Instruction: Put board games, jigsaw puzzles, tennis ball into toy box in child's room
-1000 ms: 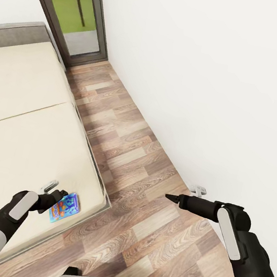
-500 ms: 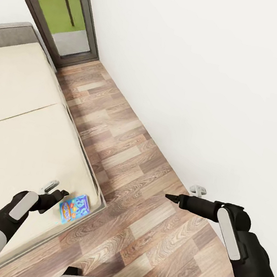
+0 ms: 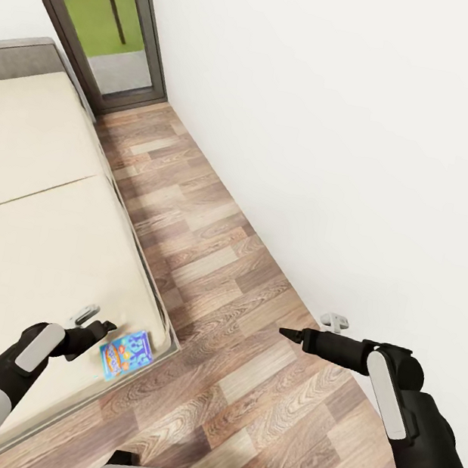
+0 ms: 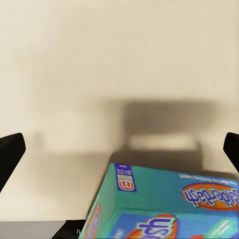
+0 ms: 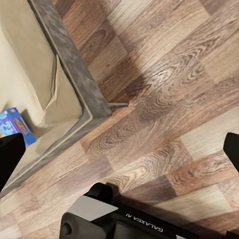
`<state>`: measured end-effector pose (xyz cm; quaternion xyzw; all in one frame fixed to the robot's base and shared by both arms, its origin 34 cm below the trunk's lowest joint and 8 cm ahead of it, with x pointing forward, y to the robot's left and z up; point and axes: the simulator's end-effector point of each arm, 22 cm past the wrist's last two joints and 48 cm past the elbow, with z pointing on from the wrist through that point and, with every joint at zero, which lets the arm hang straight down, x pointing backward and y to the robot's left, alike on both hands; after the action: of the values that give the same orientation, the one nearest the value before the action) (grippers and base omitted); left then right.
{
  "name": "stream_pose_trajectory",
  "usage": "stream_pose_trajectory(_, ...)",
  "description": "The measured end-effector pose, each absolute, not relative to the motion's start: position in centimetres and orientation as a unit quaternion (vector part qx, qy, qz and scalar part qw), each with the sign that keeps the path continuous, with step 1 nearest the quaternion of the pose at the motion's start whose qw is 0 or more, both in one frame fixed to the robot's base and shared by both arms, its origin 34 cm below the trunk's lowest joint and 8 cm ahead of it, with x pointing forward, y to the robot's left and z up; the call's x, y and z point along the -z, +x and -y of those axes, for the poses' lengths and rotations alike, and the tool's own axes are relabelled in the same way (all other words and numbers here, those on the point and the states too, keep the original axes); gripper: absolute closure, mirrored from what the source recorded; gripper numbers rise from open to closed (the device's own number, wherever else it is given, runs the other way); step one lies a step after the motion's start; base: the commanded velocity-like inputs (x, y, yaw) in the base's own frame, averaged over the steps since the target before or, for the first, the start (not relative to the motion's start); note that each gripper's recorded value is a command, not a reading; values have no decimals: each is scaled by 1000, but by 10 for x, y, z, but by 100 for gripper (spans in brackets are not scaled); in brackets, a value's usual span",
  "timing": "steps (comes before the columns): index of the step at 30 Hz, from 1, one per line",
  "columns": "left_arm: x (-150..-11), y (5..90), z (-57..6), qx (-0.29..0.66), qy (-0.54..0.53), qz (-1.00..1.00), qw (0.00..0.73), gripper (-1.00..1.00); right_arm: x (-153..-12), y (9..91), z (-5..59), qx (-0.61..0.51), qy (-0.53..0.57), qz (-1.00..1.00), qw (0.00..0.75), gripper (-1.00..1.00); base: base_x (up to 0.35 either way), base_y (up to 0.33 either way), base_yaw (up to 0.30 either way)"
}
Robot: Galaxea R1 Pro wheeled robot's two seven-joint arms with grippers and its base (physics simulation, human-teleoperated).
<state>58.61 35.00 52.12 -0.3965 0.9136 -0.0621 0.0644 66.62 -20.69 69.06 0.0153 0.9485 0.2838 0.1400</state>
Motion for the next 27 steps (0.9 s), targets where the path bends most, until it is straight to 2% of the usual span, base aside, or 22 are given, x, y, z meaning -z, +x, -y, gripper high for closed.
stream_pose_trajectory(27, -524, 588, -353, 69, -397, -912, 72, -100, -690, 666, 207, -283, 15, -949, 140, -100, 0, 0, 0)
